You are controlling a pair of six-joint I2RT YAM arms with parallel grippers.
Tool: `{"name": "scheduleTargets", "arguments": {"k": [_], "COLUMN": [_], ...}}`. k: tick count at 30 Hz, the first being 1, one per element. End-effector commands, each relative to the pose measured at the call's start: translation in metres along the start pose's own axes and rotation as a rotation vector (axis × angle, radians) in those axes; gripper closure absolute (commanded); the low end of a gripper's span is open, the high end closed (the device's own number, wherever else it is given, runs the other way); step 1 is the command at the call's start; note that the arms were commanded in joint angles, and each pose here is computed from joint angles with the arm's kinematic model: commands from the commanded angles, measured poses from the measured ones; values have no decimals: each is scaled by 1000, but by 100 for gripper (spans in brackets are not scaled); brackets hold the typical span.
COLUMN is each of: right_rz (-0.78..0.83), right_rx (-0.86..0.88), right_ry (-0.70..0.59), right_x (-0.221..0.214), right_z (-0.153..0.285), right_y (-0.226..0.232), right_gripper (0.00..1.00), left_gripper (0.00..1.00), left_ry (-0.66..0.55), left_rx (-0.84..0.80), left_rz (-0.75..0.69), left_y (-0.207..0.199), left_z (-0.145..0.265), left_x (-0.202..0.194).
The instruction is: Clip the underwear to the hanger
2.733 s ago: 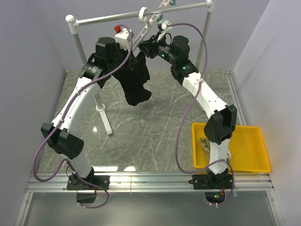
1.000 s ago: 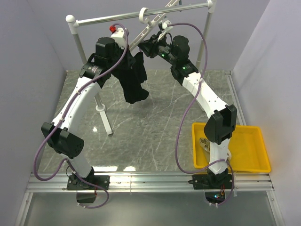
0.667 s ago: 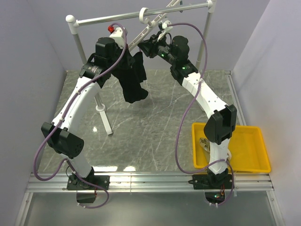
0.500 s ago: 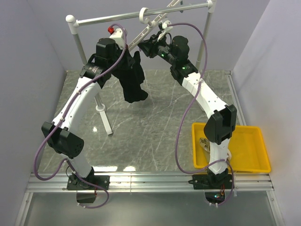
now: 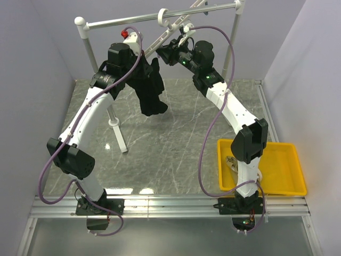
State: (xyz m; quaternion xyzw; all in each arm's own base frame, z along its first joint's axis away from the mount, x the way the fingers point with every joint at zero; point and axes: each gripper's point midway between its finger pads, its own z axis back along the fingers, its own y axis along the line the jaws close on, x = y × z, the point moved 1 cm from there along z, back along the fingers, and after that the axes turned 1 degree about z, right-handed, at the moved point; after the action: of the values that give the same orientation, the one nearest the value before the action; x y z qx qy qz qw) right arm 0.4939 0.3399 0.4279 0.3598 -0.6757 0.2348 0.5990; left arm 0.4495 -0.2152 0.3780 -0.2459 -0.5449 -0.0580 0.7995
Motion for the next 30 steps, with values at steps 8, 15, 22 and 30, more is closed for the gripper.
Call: {"name": "scheduleTargets", "arguments": {"k": [8, 15, 22, 30], "right_rz": [1, 1, 16, 19], "right_rx": [36, 37, 33, 30], "right_ry": [-58, -52, -51, -53], "right_x": [24, 20, 20, 22], "right_z": [2, 3, 5, 6], "right_y": [16, 17, 16, 17], "right_gripper": [100, 100, 100, 100], "left_gripper": [100, 100, 100, 100], "left_ry": [-102, -118, -162, -223], "left_rx": [-44, -79, -85, -119], "left_rz": [-16, -33, -36, -63], "left_y": [-8, -21, -25, -34], "left_z": [6, 10, 20, 37], "left_x": [32, 36, 47, 63]}}
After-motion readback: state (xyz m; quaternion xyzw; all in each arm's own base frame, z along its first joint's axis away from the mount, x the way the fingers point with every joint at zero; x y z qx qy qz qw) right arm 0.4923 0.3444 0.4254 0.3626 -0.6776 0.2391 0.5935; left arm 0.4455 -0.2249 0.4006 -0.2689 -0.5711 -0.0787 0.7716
